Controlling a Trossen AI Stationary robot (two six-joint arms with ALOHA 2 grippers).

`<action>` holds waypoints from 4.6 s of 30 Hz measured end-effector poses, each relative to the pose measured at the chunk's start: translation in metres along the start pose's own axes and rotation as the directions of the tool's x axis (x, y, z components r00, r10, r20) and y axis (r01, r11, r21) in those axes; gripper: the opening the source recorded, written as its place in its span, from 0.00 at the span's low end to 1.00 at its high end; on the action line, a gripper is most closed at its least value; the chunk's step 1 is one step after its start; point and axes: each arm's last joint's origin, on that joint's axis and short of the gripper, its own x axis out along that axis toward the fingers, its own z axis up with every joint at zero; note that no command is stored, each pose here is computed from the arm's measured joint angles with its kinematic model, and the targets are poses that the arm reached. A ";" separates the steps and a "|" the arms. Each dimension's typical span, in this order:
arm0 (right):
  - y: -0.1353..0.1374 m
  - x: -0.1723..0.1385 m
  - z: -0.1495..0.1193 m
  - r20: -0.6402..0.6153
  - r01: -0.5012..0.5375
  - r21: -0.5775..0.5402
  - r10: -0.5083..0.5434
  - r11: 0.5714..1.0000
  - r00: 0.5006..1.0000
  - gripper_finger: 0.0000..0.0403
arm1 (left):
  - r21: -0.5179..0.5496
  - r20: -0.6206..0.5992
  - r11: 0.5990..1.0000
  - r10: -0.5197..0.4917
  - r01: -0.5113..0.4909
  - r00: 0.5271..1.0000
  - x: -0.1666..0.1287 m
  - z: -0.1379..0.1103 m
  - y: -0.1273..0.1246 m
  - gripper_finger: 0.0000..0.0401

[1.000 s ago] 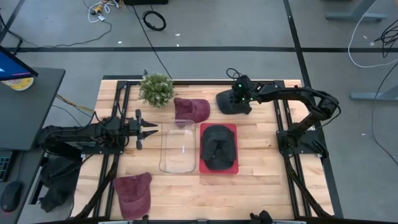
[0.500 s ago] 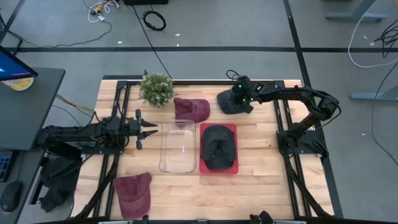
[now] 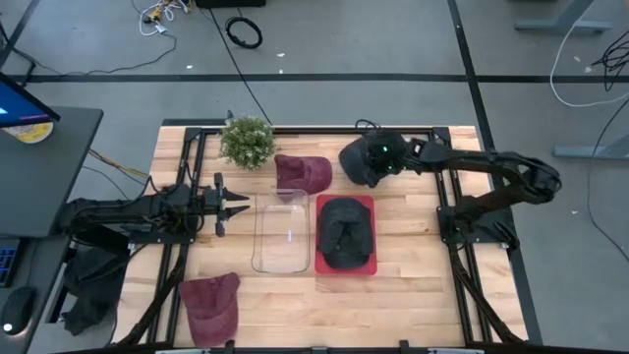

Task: Pick & Place hat
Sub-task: Put the black cap into the red bin

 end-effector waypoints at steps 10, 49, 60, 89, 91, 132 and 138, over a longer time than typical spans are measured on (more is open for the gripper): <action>0.066 -0.066 -0.010 0.158 -0.133 -0.292 0.185 0.947 0.970 0.01 | 0.000 0.000 1.000 0.001 -0.001 1.000 0.000 0.000 0.000 0.29; 0.180 -0.054 -0.062 -0.197 -0.490 -0.719 0.531 0.494 0.824 0.00 | 0.000 0.000 1.000 0.000 0.000 1.000 0.000 0.000 0.000 0.29; 0.176 -0.040 -0.060 -0.227 -0.498 -0.705 0.505 0.505 0.833 0.00 | 0.000 0.000 1.000 0.000 0.000 1.000 0.000 0.000 0.000 0.29; 0.168 -0.055 -0.057 -0.232 -0.546 -0.655 0.549 0.523 0.803 0.35 | 0.000 -0.001 1.000 0.000 0.000 1.000 0.000 0.000 0.000 0.29; 0.163 -0.063 -0.055 -0.221 -0.546 -0.644 0.553 0.535 0.803 0.38 | 0.000 0.000 1.000 0.000 0.000 1.000 0.000 0.000 0.000 0.29; 0.151 -0.004 -0.064 -0.348 -0.440 -0.575 0.281 0.689 0.894 0.09 | 0.000 0.000 1.000 0.000 0.000 1.000 0.000 0.000 0.000 0.29; 0.148 -0.013 -0.063 -0.344 -0.446 -0.573 0.293 0.688 0.892 0.06 | 0.000 0.000 1.000 0.000 0.000 1.000 0.000 0.000 0.000 0.29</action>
